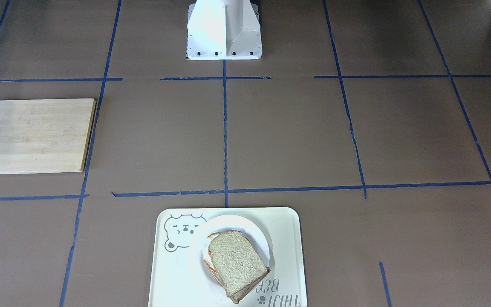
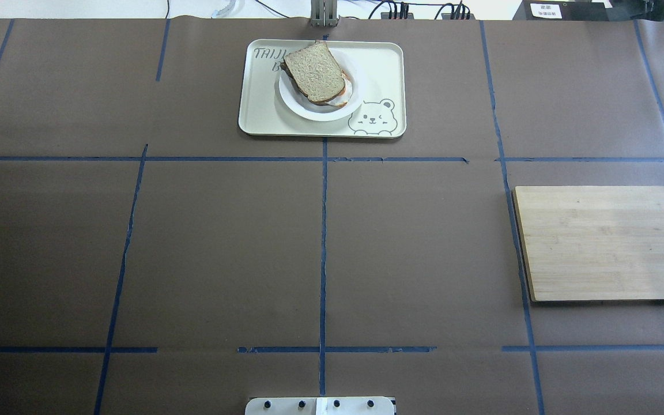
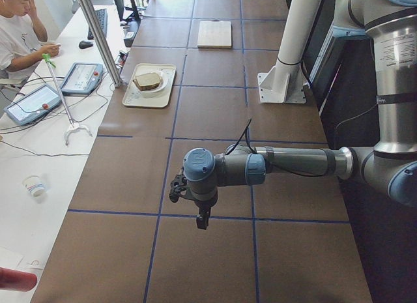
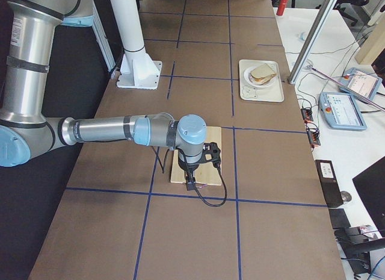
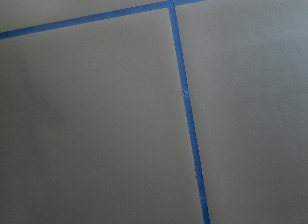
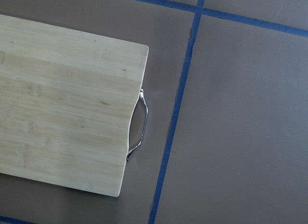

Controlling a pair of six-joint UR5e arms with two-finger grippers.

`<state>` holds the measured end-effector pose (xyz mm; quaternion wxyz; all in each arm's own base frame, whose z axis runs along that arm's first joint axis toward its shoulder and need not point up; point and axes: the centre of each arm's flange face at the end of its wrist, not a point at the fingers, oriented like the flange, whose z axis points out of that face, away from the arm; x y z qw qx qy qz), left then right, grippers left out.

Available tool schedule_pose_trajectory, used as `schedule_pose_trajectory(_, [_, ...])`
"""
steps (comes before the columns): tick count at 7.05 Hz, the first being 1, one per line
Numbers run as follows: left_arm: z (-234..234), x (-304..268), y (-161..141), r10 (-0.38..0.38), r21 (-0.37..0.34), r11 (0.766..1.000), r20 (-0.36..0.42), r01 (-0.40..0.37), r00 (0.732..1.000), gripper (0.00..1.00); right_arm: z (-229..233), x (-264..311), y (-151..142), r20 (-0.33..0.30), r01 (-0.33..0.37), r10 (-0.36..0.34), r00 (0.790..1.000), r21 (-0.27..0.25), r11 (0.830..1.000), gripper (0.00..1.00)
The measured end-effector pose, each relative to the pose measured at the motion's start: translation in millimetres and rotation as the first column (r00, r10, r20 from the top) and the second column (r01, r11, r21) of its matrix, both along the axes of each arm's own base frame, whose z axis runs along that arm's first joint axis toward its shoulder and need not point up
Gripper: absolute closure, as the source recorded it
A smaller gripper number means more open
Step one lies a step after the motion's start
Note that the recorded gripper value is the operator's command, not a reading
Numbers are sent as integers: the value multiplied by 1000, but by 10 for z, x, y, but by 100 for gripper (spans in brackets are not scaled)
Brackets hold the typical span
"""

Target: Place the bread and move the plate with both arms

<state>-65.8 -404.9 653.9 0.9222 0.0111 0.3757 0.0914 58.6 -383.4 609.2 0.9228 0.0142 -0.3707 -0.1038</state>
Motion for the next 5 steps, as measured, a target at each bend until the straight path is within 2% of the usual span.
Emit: schedule_pose_trajectory(5, [47,1,10,3,-8,1000,4,-3,1000,0,1,-4,2,6,0,0,1000,-1,1000,0])
